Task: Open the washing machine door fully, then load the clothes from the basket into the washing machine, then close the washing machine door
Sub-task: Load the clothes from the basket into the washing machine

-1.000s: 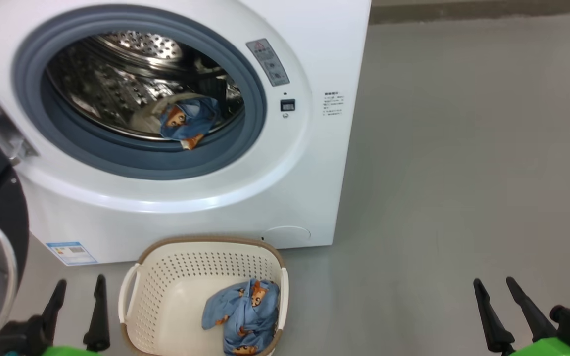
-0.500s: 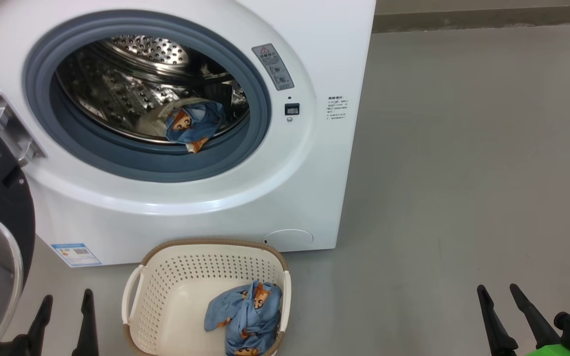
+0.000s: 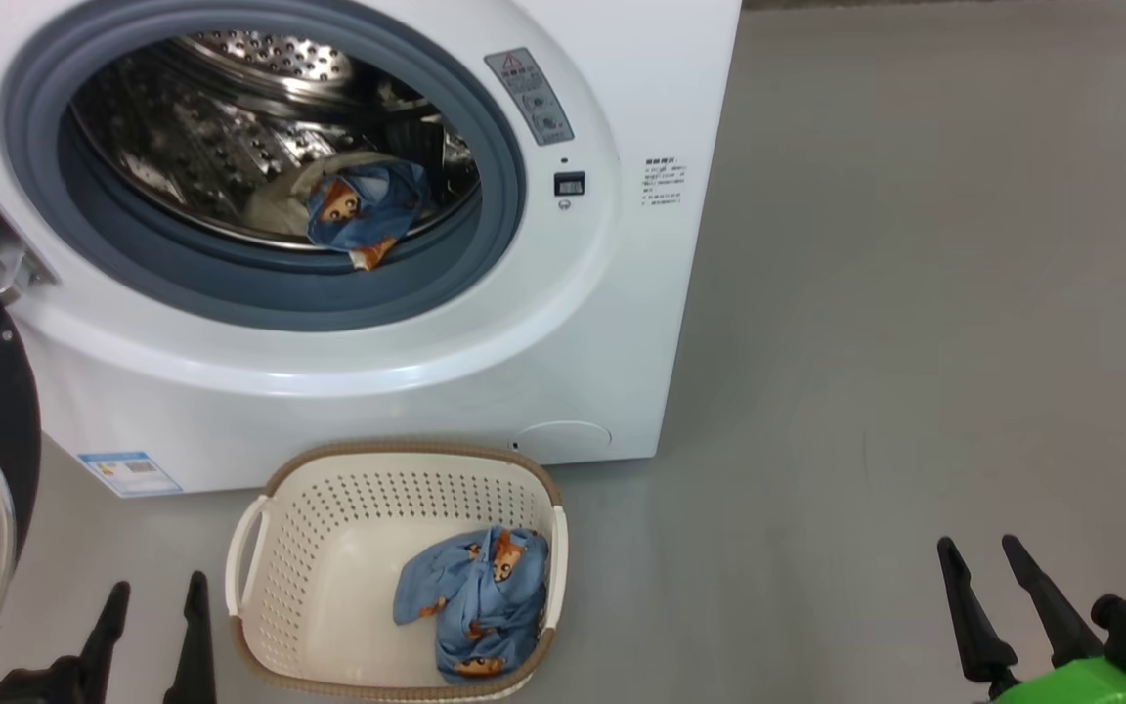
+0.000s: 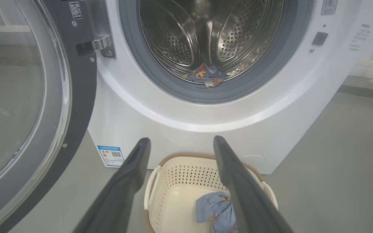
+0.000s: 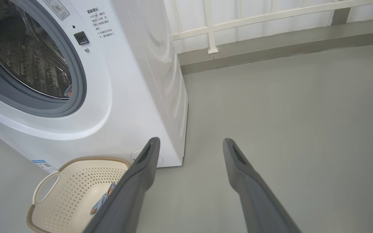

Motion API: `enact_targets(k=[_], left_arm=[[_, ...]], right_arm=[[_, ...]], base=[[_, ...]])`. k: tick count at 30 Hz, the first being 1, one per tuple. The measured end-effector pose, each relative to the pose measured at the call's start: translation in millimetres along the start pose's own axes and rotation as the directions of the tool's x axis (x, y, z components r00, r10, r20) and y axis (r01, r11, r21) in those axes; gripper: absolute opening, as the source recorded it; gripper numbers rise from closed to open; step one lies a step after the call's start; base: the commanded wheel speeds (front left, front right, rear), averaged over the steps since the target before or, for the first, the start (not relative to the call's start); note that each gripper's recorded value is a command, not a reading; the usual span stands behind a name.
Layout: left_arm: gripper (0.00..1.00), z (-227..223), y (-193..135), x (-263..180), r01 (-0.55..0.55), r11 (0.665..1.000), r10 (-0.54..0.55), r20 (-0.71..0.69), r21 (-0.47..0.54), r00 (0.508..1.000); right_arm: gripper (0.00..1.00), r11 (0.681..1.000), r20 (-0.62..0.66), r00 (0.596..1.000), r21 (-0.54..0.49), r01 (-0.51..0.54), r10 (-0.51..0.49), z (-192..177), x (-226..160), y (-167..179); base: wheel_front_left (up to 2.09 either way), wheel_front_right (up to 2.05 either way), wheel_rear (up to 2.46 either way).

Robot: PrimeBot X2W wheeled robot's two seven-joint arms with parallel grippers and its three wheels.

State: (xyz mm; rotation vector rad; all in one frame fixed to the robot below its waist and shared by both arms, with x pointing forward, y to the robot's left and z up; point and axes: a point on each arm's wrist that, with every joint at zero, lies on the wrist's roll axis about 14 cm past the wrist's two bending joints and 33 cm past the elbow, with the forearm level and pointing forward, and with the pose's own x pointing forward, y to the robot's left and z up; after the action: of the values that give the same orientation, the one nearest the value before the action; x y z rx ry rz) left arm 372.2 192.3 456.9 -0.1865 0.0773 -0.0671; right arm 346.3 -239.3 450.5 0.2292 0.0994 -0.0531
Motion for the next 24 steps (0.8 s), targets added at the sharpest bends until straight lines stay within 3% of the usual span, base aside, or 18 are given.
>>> enact_targets(k=[14, 24], left_arm=[[1.00, -53.5, -27.8, 50.9, 0.079, 0.993, -0.091, -0.153, -0.083, 0.984], [1.00, -100.5, -58.3, 87.5, 0.183, 0.978, -0.205, -0.279, -0.104, 0.938]], right_arm=[[1.00, 1.000, 0.012, 1.000, 0.005, -0.006, 0.006, 0.4, 45.6, 9.3], [1.00, 1.000, 0.001, 1.000, 0.011, 0.007, -0.007, -9.1, 71.3, 10.4]], base=[[0.00, 0.00, 0.00], [0.00, 0.00, 0.00]])
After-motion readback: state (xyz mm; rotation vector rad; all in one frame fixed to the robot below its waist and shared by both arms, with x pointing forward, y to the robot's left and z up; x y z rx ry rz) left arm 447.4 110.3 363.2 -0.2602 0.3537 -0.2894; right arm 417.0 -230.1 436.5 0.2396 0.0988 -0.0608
